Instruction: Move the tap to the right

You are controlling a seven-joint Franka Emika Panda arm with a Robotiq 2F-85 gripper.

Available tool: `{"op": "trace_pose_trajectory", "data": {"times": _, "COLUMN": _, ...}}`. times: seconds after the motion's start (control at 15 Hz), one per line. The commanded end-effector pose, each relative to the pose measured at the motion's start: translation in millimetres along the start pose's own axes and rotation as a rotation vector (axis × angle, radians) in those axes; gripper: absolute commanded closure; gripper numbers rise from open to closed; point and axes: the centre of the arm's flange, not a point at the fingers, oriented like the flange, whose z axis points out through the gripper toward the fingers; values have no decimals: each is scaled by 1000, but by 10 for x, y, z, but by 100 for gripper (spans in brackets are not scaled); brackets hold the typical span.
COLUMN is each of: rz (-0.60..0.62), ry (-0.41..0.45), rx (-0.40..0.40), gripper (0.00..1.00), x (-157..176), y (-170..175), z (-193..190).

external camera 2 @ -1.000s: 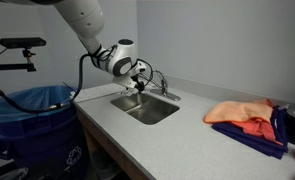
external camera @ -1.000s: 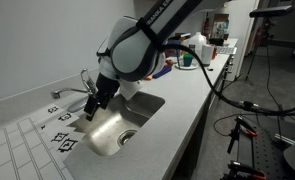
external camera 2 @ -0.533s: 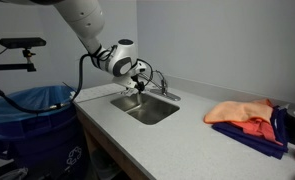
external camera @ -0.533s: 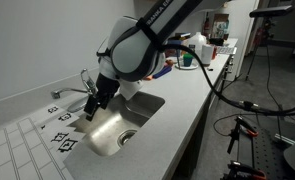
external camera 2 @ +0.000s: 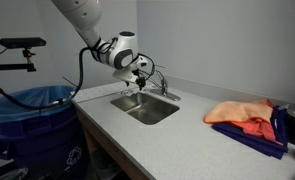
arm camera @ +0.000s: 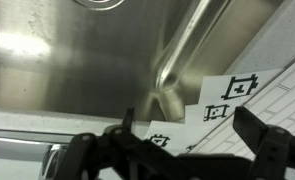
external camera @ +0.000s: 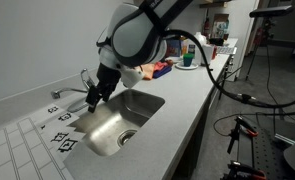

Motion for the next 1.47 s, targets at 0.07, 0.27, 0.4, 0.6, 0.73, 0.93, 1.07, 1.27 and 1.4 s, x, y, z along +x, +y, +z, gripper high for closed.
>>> {"op": "trace_pose_trajectory", "data": {"times": 0.07, "rz": 3, "ry": 67, "rx": 0, "gripper": 0, "x": 286, "y": 48, "z": -579}}
{"op": "trace_pose_trajectory", "data": {"times": 0.27, "rz": 5, "ry": 145, "rx": 4, "gripper": 0, "x": 514, "y": 8, "z": -786}}
{"op": "trace_pose_trajectory", "data": {"times": 0.4, "rz": -1, "ry": 177, "rx": 16, "gripper": 0, "x": 641, "y": -48, "z": -847}}
{"op": "trace_pose_trajectory", "data": {"times": 0.6, "rz": -12, "ry": 215, "rx": 31, "gripper": 0, "x": 742, "y": -183, "z": -770}}
{"op": "trace_pose_trajectory", "data": {"times": 0.73, "rz": -18, "ry": 233, "rx": 37, "gripper": 0, "x": 811, "y": -223, "z": -712}}
{"op": "trace_pose_trajectory", "data": {"times": 0.93, "rz": -15, "ry": 268, "rx": 37, "gripper": 0, "x": 921, "y": -198, "z": -613}}
{"op": "trace_pose_trajectory", "data": {"times": 1.07, "rz": -15, "ry": 293, "rx": 44, "gripper": 0, "x": 969, "y": -198, "z": -480}}
{"op": "trace_pose_trajectory", "data": {"times": 1.27, "rz": -5, "ry": 320, "rx": 55, "gripper": 0, "x": 1035, "y": -183, "z": -336}}
{"op": "trace_pose_trajectory", "data": {"times": 1.4, "rz": 4, "ry": 331, "rx": 60, "gripper": 0, "x": 1068, "y": -160, "z": -249}}
